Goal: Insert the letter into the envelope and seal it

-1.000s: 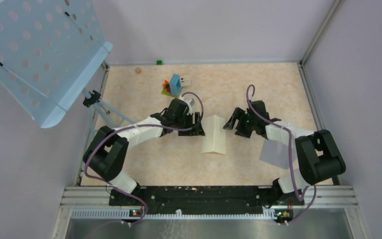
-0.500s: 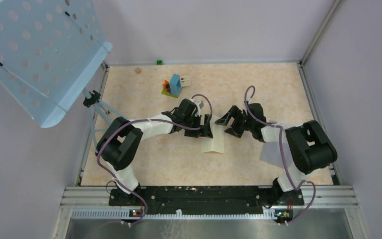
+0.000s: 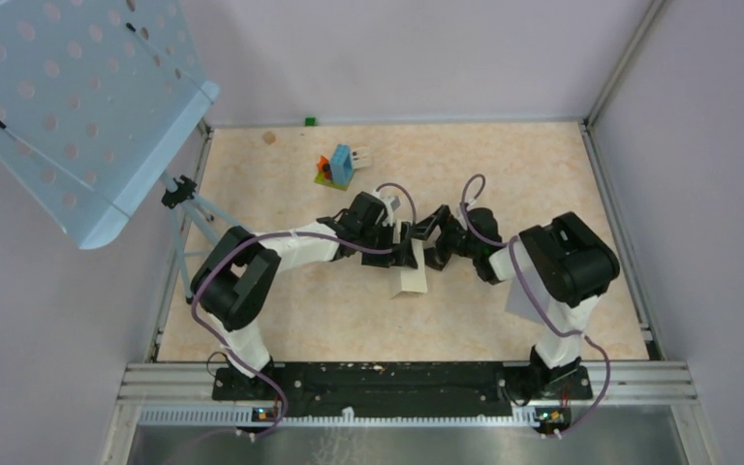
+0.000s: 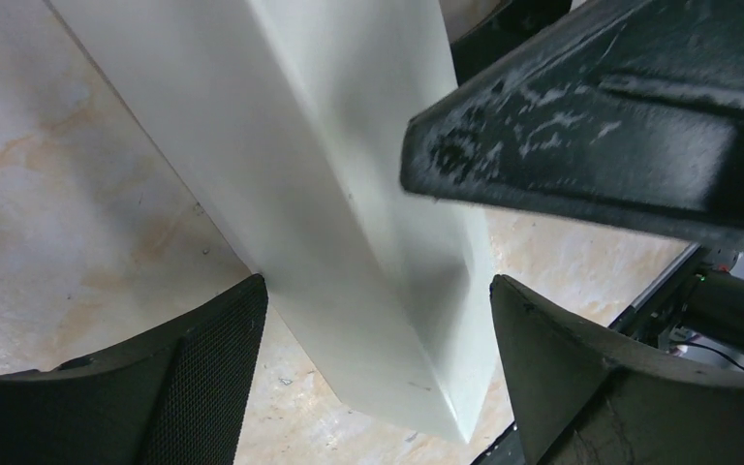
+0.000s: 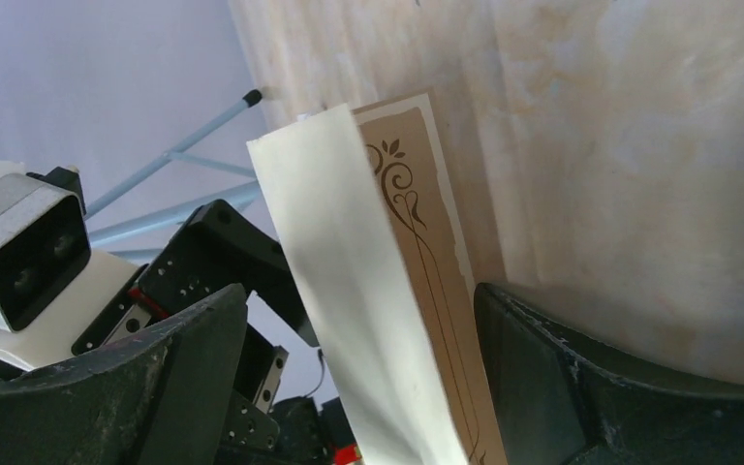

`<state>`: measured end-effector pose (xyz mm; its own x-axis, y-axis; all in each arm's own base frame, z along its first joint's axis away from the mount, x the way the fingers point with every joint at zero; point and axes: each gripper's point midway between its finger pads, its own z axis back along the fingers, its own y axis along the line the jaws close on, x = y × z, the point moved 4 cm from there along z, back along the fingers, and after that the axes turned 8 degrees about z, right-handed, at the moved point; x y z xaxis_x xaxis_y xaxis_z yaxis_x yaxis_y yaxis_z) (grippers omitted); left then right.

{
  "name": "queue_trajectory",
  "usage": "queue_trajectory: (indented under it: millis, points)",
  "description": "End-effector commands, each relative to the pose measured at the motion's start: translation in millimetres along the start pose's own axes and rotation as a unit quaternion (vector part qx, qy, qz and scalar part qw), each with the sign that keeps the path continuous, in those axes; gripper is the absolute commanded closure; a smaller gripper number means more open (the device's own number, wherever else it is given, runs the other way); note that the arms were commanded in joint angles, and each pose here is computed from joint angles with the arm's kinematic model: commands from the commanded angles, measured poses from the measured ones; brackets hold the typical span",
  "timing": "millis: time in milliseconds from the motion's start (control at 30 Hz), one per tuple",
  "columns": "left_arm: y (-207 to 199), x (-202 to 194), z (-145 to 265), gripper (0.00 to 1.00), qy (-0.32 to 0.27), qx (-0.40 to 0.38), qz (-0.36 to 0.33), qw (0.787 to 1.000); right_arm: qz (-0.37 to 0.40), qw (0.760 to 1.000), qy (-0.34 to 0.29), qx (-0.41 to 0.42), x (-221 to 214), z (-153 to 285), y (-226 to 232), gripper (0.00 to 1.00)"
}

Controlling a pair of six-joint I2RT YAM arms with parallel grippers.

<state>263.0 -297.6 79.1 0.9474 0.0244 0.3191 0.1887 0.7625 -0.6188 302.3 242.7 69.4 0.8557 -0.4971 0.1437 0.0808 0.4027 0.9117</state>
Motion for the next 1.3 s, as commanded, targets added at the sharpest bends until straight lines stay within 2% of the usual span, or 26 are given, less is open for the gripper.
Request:
queue_trajectory:
  millis: [0,67,200,333,467,533,633,800,1067,1267]
  points:
    - [-11.9,13.2,14.9,0.13,-0.033,-0.015,-0.011,0.999,-0.037,0.999,0.019,0.025,-15.7,-8.7,6.9,0.13]
    - [-9.5,13.3,17.5,0.18,-0.033,-0.014,-0.009,0.999,-0.039,0.999,0.020,0.027,-16.7,-12.1,9.3,0.13]
    - [-5.1,12.5,23.8,0.36,-0.037,-0.013,-0.005,0.999,-0.037,0.999,0.023,0.028,-17.0,-18.1,13.6,0.13]
    - [-4.1,12.6,29.7,0.47,-0.036,-0.021,-0.001,0.999,-0.036,0.999,0.025,0.032,-19.3,-23.6,19.0,0.13]
    - [-2.8,11.5,34.4,0.48,-0.034,-0.017,0.002,0.999,-0.043,0.998,0.029,0.039,-26.7,-30.6,26.5,0.13]
    - [0.1,9.4,36.6,0.40,-0.030,-0.008,0.004,1.000,-0.048,0.997,0.033,0.045,-32.1,-34.3,31.2,0.13]
    - [9.1,5.1,39.3,0.34,-0.026,0.019,0.008,0.999,-0.057,0.996,0.039,0.054,-38.7,-38.9,37.6,0.13]
    - [25.9,-8.0,42.3,0.34,-0.029,0.051,0.019,0.998,-0.063,0.996,0.040,0.048,-45.3,-42.4,40.3,0.13]
    - [31.2,-14.0,51.6,0.50,-0.053,0.064,0.030,0.996,-0.041,0.998,0.037,0.032,-49.0,-40.7,44.3,0.13]
    - [28.8,-16.4,54.5,0.73,-0.055,0.052,0.028,0.997,-0.011,0.999,0.032,0.019,-46.2,-37.5,50.2,0.13]
